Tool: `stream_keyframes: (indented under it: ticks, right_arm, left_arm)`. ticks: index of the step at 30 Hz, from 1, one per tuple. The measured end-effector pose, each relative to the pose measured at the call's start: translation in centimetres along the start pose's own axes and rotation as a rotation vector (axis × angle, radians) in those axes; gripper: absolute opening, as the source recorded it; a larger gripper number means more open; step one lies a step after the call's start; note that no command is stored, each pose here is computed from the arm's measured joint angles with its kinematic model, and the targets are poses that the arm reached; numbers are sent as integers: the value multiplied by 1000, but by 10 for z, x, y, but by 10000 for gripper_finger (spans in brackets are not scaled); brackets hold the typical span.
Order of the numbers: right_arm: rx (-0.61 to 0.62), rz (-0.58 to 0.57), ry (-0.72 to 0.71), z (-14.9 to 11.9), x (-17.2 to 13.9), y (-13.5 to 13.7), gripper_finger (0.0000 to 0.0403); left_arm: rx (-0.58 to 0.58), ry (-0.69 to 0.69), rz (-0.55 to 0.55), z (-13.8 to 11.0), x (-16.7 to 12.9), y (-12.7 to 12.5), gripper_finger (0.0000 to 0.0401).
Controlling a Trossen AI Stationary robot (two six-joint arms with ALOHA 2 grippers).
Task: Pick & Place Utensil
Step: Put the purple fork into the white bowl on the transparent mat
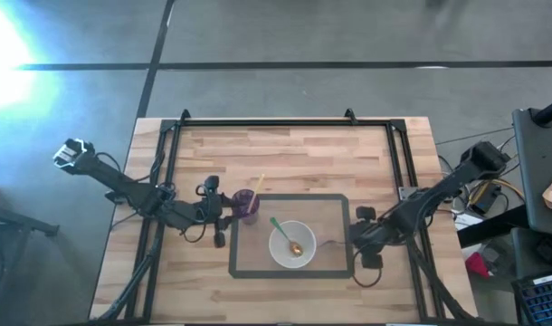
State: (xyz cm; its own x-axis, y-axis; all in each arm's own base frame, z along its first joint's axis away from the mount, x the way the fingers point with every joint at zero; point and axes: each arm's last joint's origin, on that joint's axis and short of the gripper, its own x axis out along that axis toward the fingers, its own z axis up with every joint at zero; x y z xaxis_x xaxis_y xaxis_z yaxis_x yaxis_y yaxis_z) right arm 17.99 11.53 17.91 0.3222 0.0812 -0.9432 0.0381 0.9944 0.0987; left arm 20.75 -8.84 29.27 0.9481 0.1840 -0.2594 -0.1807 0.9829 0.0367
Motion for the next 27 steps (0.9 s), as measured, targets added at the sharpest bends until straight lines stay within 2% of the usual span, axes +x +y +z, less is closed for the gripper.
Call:
stream_keyframes:
  ticks: [6,15,27]
  right_arm:
    - [-9,-52,91,-3,16,0,139]
    - [-11,-82,139,-4,28,1,153]
    - [-12,-131,207,-7,43,0,146]
  left_arm:
    - [0,0,0,0,0,0,122]
    - [0,0,0,0,0,0,122]
    - [1,0,0,0,0,0,122]
